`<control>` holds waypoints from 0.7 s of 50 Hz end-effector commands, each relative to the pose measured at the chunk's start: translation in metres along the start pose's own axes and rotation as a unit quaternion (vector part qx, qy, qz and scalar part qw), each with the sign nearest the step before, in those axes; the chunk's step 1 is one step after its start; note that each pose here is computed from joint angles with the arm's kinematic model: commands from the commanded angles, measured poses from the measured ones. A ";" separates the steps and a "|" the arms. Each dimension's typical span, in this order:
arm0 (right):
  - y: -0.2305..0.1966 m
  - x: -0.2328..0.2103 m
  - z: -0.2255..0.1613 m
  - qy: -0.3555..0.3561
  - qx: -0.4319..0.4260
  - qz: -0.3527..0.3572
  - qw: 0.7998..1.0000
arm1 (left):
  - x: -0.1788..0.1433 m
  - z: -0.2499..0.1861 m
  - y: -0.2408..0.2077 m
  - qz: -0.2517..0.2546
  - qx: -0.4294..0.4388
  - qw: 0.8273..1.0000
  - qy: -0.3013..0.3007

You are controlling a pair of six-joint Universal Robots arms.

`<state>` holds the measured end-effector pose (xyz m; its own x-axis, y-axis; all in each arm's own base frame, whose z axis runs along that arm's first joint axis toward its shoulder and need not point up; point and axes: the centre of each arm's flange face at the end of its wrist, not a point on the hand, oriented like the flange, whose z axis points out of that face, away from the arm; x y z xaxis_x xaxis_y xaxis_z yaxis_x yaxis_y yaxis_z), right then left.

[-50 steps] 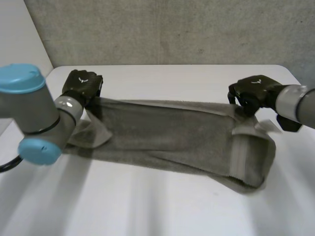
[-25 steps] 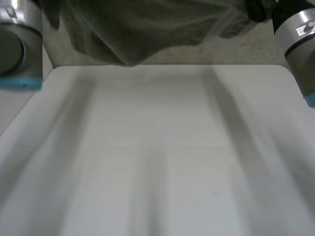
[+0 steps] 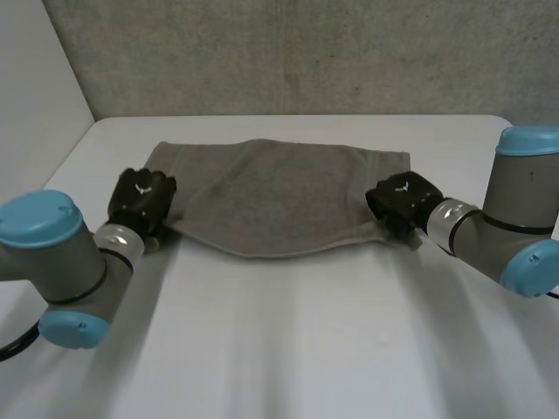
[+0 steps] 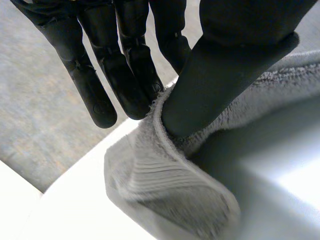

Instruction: Fold the towel.

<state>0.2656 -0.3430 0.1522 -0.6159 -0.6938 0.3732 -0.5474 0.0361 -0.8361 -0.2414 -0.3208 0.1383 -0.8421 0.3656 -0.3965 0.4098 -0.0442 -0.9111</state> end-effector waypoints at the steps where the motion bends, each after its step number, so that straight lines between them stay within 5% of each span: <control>1: 0.009 0.007 -0.002 0.028 -0.034 0.002 0.999 | 0.005 -0.003 -0.004 0.022 0.003 1.000 0.006; 24: -0.001 -0.020 -0.065 0.063 0.004 0.058 0.996 | 0.005 -0.004 -0.018 0.014 0.023 1.000 0.005; 35: 0.023 -0.032 -0.052 0.051 -0.018 0.054 0.997 | 0.003 -0.003 -0.020 0.014 0.026 1.000 0.001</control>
<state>0.2436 -0.2785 0.1623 -0.7380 -0.5933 0.3216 -0.4645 0.1010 -0.8798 -0.2520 -0.3158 0.1552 -0.8285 0.3685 -0.4216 0.4140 -0.1039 -0.9043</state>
